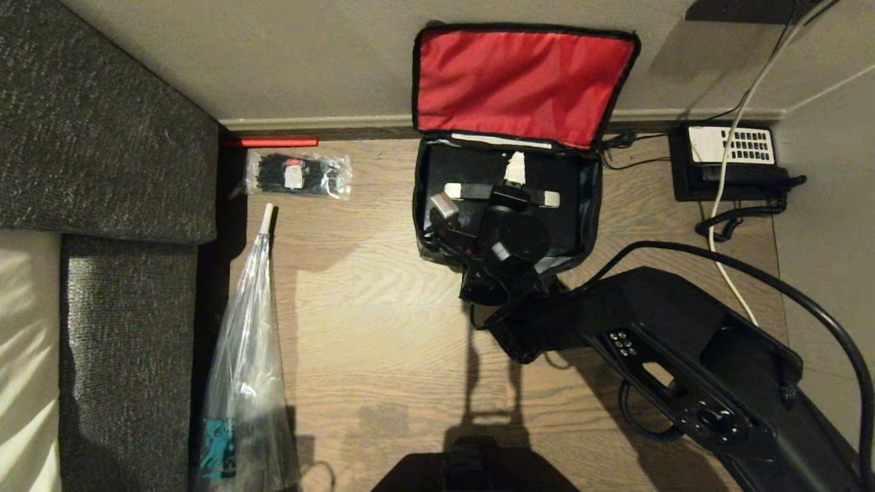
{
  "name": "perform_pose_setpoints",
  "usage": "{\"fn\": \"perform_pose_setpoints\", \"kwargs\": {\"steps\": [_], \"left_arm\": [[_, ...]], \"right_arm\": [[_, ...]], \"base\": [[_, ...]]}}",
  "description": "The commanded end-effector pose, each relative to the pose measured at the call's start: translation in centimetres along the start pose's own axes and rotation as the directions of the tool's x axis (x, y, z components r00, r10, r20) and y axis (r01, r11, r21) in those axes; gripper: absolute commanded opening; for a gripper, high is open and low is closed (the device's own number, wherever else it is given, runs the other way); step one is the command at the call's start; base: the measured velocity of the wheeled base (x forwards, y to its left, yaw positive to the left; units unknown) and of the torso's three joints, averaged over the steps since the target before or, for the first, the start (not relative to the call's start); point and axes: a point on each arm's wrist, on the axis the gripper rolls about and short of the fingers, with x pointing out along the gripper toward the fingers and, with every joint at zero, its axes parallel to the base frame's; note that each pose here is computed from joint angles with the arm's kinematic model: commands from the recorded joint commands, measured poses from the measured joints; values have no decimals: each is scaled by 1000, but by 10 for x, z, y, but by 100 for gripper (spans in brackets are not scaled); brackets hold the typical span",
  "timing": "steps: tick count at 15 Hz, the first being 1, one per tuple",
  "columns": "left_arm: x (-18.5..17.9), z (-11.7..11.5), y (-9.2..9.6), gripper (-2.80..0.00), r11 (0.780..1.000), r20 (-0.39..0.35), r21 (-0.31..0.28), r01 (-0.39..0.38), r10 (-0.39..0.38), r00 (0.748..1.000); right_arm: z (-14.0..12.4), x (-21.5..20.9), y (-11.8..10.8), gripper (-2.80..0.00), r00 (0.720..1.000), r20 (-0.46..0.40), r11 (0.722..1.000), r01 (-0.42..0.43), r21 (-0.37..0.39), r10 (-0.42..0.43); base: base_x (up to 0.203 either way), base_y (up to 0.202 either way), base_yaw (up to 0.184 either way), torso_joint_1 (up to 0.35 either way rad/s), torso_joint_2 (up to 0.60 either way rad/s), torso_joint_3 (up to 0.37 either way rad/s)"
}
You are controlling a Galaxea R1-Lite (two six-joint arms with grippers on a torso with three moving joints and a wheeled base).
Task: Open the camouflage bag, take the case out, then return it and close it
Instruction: Grip the handle
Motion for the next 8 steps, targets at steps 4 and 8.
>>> {"fn": "perform_pose_setpoints", "kwargs": {"steps": [4,8], "left_arm": [[0,-1,0,-280,1000,-3,0,0,0,1000],[0,-1,0,-280,1000,-1,0,0,0,1000]], "right_arm": [[-8,18,6,0,999,-19,999,41,-26,-42],[-7,19,5,0,999,-20,999,41,-35,-42]], "base": [[0,0,0,0,0,0],[0,0,0,0,0,0]]}}
